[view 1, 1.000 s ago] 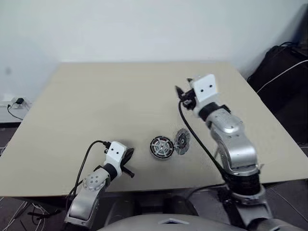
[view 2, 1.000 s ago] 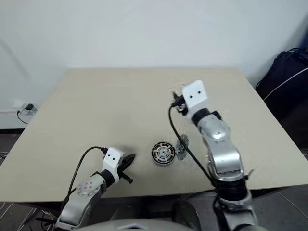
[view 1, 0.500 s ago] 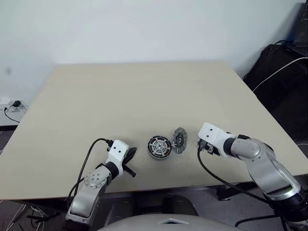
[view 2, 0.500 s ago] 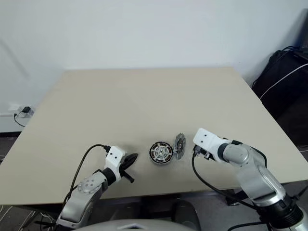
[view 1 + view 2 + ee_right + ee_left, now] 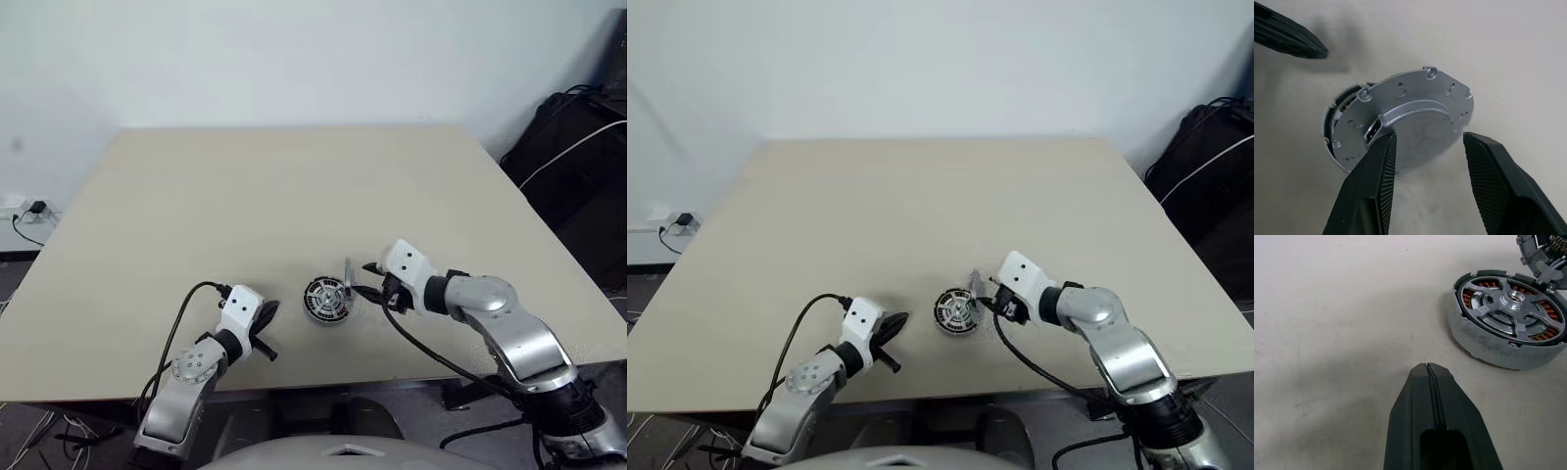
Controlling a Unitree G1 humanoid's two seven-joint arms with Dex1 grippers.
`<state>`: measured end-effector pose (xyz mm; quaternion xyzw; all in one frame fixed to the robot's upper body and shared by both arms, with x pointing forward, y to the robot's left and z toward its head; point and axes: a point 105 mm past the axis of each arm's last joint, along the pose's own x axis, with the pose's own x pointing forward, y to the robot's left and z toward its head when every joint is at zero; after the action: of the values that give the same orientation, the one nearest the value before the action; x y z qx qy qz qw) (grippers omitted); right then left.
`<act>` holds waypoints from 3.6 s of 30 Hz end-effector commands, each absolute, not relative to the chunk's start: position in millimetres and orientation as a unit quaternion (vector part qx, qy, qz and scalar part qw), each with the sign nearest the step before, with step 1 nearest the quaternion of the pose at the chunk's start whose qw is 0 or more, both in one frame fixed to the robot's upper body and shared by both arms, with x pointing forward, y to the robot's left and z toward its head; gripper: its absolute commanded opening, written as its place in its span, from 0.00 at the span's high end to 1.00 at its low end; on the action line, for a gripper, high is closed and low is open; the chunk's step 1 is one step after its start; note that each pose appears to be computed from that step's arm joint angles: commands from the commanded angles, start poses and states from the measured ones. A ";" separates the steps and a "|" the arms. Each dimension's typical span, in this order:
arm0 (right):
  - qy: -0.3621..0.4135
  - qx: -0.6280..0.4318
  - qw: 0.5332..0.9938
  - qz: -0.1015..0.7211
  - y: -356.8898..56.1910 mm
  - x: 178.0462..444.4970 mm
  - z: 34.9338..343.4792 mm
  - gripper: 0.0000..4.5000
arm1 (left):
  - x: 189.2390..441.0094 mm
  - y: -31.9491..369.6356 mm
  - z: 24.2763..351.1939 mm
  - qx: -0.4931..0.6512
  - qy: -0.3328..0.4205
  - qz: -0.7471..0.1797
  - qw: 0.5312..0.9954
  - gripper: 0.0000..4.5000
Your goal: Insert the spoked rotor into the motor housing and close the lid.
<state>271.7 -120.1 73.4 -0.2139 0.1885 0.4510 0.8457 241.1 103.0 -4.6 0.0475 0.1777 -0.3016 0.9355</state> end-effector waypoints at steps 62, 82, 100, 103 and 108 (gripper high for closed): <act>-0.046 0.021 0.975 0.218 -131.1 301.9 120.9 0.48 | 252.6 108.1 8.2 0.067 0.144 -0.278 0.947 1.00; 0.175 -0.057 0.908 0.375 -101.6 262.8 28.0 0.40 | 252.1 109.4 1.6 0.066 0.153 -0.276 0.947 1.00; 0.177 -0.082 0.894 0.403 -79.7 277.6 14.7 0.01 | 251.4 113.7 1.8 0.065 0.154 -0.267 0.949 1.00; 0.184 -0.078 0.894 0.402 -79.6 276.9 12.0 0.09 | 251.6 114.9 2.3 0.065 0.153 -0.265 0.950 1.00; 0.181 -0.071 0.896 0.398 -80.5 277.0 14.1 0.29 | 251.2 114.9 2.4 0.066 0.153 -0.265 0.950 1.00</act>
<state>273.1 -79.9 5.3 -0.0755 0.1971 0.4006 0.8916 247.3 114.4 -6.9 0.0627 0.1740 -0.2661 0.9460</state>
